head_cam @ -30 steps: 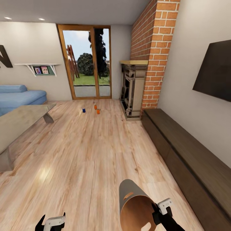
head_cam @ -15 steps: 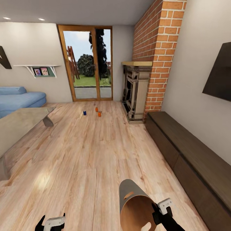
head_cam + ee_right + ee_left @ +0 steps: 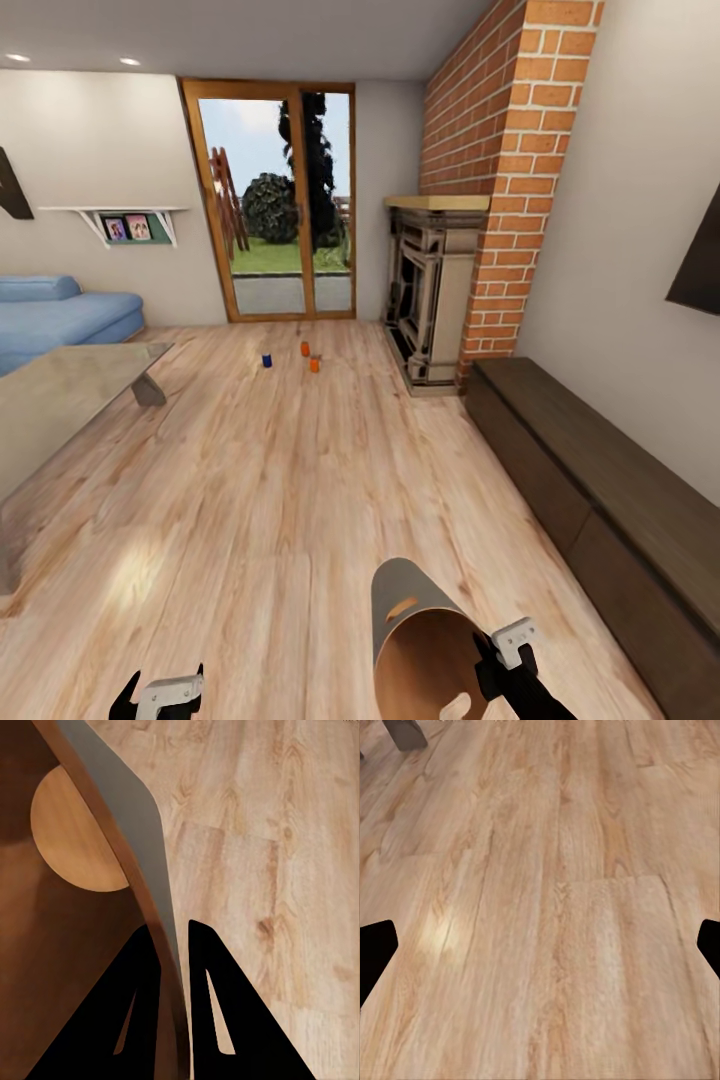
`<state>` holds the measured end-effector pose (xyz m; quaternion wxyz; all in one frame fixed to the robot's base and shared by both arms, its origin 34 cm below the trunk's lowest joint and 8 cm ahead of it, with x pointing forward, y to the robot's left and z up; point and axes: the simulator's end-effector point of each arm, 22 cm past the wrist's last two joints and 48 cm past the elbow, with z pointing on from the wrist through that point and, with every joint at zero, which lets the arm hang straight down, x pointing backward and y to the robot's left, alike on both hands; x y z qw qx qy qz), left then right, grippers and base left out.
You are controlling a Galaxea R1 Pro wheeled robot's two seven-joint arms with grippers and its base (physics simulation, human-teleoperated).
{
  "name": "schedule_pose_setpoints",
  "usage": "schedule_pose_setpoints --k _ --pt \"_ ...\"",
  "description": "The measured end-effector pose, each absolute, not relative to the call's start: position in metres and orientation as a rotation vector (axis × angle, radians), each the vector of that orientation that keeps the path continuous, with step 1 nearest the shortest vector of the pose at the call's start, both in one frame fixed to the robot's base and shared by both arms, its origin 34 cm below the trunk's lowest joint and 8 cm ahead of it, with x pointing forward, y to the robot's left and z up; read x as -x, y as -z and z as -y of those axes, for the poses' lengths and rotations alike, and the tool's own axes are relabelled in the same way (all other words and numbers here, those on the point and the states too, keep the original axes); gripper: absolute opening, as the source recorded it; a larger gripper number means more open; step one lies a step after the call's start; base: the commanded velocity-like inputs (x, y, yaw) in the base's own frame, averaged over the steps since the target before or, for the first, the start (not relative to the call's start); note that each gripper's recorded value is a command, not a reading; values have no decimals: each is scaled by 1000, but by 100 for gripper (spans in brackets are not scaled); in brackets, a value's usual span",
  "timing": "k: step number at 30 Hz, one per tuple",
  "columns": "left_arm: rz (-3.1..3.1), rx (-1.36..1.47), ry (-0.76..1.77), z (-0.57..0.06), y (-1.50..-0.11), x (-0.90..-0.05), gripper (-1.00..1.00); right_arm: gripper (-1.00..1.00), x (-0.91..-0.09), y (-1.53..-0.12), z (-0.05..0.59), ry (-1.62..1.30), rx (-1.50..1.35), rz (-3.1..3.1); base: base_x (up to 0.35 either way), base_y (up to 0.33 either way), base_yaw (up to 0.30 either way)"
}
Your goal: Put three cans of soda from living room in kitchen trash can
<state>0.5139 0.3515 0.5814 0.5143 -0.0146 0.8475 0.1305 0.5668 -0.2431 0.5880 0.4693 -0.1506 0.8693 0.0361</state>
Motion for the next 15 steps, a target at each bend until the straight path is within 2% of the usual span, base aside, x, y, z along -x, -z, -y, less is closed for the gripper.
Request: schedule_pose_setpoints --k 15 --pt "-2035 35 -314 -352 -582 -514 100 -100 -567 -589 242 -88 374 -2128 302 151 -8"
